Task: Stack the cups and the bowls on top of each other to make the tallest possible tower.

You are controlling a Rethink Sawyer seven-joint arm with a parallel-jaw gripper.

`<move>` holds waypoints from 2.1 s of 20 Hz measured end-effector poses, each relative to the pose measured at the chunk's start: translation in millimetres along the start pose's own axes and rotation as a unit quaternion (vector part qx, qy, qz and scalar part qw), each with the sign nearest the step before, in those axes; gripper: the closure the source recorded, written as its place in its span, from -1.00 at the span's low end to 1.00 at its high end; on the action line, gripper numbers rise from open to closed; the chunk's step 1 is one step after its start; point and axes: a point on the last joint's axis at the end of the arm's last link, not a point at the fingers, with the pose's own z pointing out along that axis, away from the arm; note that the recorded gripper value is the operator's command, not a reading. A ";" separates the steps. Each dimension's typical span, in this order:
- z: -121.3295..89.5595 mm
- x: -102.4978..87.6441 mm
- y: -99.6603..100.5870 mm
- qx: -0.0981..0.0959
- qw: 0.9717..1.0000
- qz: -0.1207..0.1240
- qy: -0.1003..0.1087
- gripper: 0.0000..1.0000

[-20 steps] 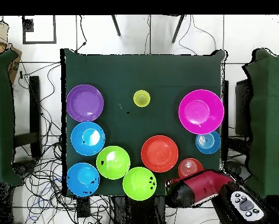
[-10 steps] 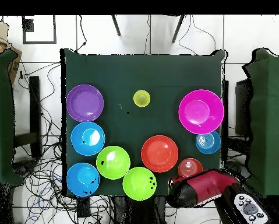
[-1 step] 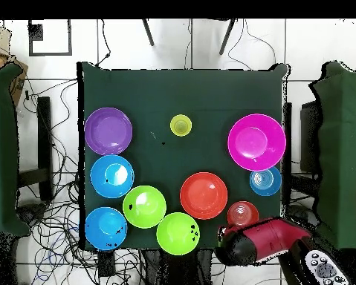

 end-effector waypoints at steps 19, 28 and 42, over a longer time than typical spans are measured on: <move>36.2 14.3 21.0 -0.039 0.999 0.005 0.035 -1.00; 39.2 15.7 25.8 -0.043 0.998 0.002 0.038 -1.00; 35.0 10.9 27.2 -0.037 0.999 -0.005 0.033 -1.00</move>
